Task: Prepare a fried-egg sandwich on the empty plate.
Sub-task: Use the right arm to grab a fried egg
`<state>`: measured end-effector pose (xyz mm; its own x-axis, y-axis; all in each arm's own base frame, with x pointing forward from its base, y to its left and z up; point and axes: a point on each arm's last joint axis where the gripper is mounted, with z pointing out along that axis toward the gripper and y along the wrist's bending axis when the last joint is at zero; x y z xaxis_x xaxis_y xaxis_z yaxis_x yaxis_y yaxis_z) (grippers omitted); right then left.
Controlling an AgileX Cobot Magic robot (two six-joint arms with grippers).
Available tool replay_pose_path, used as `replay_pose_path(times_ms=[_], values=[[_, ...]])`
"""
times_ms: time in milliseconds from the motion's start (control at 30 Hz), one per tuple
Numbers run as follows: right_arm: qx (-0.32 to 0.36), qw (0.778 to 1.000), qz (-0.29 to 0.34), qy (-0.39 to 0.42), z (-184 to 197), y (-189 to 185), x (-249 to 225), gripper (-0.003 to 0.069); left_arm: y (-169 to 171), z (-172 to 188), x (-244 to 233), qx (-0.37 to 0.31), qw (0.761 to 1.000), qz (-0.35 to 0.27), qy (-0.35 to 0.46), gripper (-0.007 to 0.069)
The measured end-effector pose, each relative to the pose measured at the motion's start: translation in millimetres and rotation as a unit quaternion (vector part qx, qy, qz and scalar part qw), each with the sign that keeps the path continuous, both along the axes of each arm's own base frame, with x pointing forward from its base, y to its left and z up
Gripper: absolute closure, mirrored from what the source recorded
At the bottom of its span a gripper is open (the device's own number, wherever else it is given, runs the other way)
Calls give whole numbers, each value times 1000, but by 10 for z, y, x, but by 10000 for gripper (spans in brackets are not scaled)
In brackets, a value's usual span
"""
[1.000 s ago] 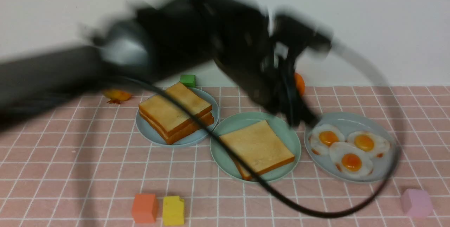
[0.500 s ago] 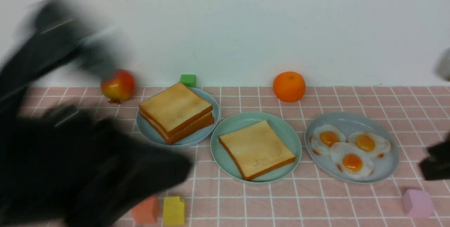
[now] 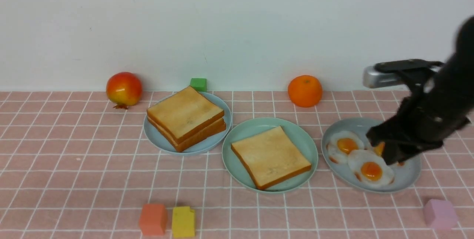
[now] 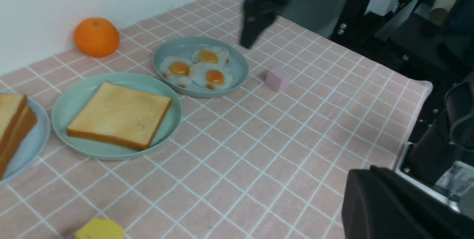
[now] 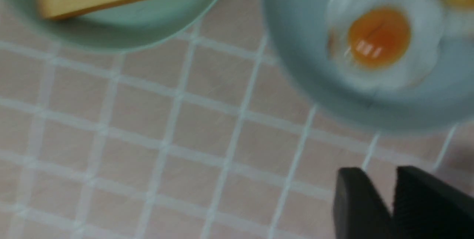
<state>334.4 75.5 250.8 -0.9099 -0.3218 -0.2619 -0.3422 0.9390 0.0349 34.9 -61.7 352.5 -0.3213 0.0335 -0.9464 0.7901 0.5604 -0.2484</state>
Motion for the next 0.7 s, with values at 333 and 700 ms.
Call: replay_pose_path(times_ms=[333, 700], values=[[-60, 990, 127, -2, -425, -169, 704, 227, -14, 30, -12, -27, 1000, -5, 13, 613], [-60, 975, 214, -12, -780, -217, 888, 300, -16, 61, -6, -46, 999, -2, 9, 613]])
